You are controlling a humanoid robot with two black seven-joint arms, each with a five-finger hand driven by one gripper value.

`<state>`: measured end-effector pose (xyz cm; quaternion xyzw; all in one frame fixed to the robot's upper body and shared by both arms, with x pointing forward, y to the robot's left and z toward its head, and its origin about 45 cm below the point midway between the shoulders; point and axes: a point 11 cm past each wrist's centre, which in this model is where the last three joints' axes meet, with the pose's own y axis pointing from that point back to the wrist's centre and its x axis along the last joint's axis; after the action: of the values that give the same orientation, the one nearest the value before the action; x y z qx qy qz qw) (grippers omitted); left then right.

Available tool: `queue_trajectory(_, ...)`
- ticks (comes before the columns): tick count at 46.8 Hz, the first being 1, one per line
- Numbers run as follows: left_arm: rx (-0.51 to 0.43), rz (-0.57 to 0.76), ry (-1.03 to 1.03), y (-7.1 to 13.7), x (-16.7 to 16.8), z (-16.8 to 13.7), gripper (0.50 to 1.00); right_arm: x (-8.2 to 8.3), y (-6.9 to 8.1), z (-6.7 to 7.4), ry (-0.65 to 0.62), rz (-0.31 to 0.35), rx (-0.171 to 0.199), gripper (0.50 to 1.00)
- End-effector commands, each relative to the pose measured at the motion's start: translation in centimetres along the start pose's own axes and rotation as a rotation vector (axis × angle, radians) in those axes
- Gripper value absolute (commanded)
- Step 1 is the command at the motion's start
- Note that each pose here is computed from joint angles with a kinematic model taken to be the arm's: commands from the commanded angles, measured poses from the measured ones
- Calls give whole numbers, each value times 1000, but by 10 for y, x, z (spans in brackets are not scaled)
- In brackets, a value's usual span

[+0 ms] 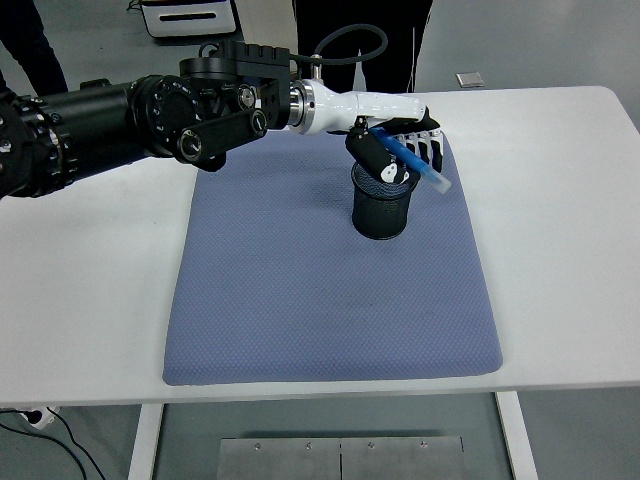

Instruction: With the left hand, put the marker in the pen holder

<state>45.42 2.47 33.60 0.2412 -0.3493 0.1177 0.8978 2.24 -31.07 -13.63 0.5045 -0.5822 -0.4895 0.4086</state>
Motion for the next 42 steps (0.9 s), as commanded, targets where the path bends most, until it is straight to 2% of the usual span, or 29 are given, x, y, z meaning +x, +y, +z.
queue_trajectory(1, -7, 15, 41, 0, -2, -2, 500, 0, 0, 0, 1, 0, 0, 1000)
queue_trajectory(24, -83, 143, 363, -6, -20, -20, 500, 0, 0, 0, 1, 0, 0, 1000)
queue_trajectory(42, -98, 213, 564, -5, -36, -40, 500, 0, 0, 0, 1, 0, 0, 1000)
